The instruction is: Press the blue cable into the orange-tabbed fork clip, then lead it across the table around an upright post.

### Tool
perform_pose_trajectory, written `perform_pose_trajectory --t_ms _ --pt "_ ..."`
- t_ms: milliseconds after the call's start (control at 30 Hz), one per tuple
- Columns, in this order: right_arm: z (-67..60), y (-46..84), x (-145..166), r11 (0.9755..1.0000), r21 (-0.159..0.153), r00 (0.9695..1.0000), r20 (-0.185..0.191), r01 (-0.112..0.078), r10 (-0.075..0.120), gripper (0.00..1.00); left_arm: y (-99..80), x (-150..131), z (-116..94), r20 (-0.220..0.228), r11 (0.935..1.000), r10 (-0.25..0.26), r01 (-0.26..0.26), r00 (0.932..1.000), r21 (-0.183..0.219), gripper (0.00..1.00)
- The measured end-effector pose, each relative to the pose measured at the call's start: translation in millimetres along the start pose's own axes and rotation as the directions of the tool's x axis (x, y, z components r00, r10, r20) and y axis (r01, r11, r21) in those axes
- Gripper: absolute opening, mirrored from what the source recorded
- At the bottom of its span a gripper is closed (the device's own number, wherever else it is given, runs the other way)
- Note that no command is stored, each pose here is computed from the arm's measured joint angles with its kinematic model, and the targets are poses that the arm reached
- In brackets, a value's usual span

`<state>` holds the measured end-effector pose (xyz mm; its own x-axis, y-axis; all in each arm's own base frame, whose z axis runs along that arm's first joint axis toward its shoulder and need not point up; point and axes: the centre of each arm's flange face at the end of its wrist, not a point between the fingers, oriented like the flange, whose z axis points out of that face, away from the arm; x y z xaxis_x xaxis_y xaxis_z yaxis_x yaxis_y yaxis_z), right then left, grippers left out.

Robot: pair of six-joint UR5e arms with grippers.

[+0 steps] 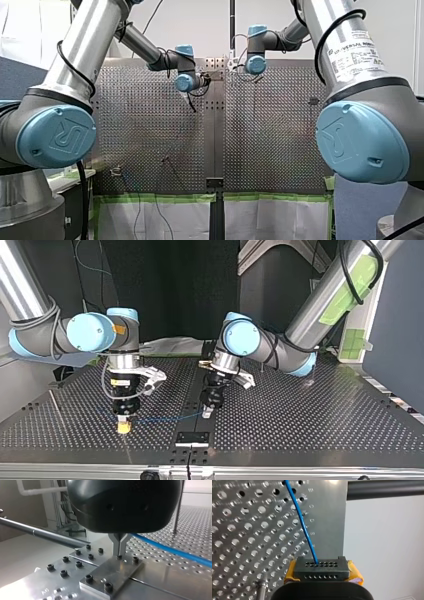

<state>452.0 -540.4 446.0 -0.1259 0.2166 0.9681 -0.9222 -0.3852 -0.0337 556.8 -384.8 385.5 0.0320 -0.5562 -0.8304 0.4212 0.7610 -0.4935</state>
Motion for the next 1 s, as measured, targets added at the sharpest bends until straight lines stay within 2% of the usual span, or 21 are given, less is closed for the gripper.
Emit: perform_pose_trajectory --t_ms 467,667,833,1000 --pt "1.2 26.4 19 0.9989 -0.046 0.9999 -0.005 0.009 -0.009 0.0 -17.2 -2 4 -0.012 0.9962 -0.069 0.069 0.9976 0.053 0.0" --pt "2.1 37.5 21 0.998 -0.062 0.9999 0.003 0.014 -0.014 0.0 -32.7 -4 10 -0.019 0.9886 -0.113 0.114 0.9934 0.098 0.0" --pt "3.0 44.4 22 0.9973 -0.072 0.9998 0.007 0.017 -0.017 0.0 -36.0 -6 13 -0.021 0.9845 -0.135 0.137 0.9906 0.109 0.0" --pt "3.9 49.8 22 0.9966 -0.08 0.9998 0.01 0.02 -0.019 0.0 -36.6 -6 13 -0.022 0.9837 -0.14 0.141 0.99 0.111 0.0"
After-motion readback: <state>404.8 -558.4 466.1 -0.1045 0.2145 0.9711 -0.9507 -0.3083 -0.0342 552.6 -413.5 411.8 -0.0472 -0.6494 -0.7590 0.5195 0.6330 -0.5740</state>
